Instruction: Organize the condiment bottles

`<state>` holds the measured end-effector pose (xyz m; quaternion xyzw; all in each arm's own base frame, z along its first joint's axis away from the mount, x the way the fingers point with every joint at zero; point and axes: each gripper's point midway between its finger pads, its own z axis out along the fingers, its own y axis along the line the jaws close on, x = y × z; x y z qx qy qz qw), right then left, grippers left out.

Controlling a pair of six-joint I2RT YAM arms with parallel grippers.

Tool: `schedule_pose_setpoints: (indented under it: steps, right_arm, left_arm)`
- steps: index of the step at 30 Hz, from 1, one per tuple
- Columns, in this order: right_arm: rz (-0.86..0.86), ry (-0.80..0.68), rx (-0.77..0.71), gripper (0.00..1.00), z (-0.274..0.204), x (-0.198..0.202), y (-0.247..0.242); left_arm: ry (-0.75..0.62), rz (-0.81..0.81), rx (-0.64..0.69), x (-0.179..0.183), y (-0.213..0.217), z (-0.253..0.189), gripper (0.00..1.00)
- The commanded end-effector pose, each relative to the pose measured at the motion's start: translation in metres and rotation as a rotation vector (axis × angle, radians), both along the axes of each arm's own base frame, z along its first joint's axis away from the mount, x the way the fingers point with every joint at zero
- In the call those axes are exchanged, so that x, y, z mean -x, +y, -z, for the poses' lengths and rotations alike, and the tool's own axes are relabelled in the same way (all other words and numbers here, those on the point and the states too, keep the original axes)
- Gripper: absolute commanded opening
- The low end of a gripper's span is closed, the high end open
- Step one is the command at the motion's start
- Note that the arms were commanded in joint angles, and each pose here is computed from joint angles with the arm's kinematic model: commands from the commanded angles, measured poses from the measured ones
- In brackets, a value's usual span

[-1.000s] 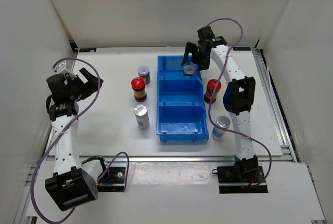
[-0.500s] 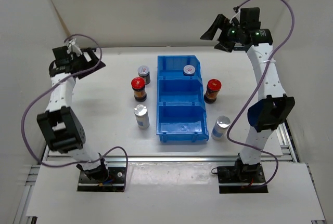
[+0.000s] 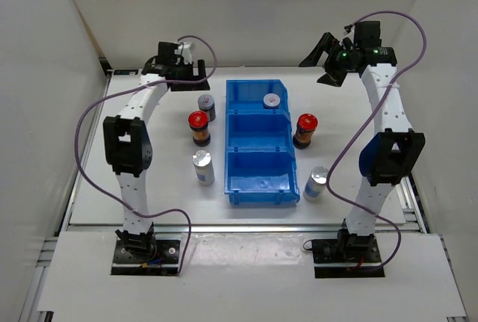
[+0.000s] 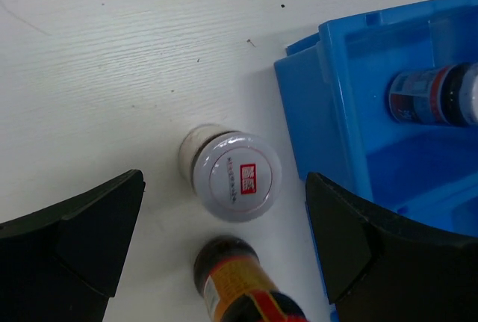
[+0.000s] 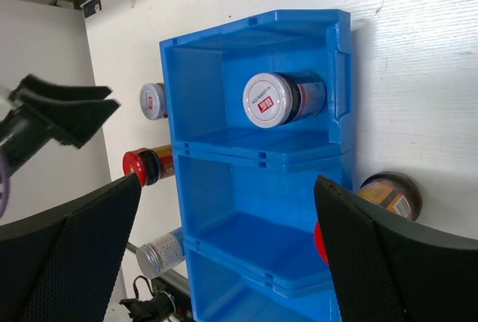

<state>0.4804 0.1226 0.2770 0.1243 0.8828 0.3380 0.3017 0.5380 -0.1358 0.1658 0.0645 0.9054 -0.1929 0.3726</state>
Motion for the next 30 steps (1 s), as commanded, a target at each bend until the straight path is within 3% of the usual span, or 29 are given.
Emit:
schedule_pose_setpoints:
  steps: [1, 14, 19, 26, 30]
  right_arm:
    - [-0.040, -0.045, -0.009, 1.00, -0.013, 0.004, 0.007]
    - [-0.005, 0.004, -0.002, 1.00, 0.009, -0.002, -0.012]
    - [0.003, 0.018, -0.014, 1.00, 0.011, -0.001, -0.015]
    - [0.006, 0.050, -0.021, 1.00, 0.021, 0.004, -0.018]
    - [0.006, 0.062, -0.021, 1.00, 0.024, 0.008, -0.018]
  left_arm:
    - [-0.013, 0.018, -0.080, -0.004, -0.012, -0.003, 1.00]
    - [0.089, 0.027, -0.109, -0.003, -0.037, 0.046, 1.00]
    - [0.097, 0.016, -0.133, -0.001, -0.037, 0.051, 0.85]
    - [-0.131, -0.058, -0.151, -0.024, -0.031, -0.047, 0.45]
    - [-0.250, -0.080, -0.149, -0.023, -0.033, -0.102, 0.43]
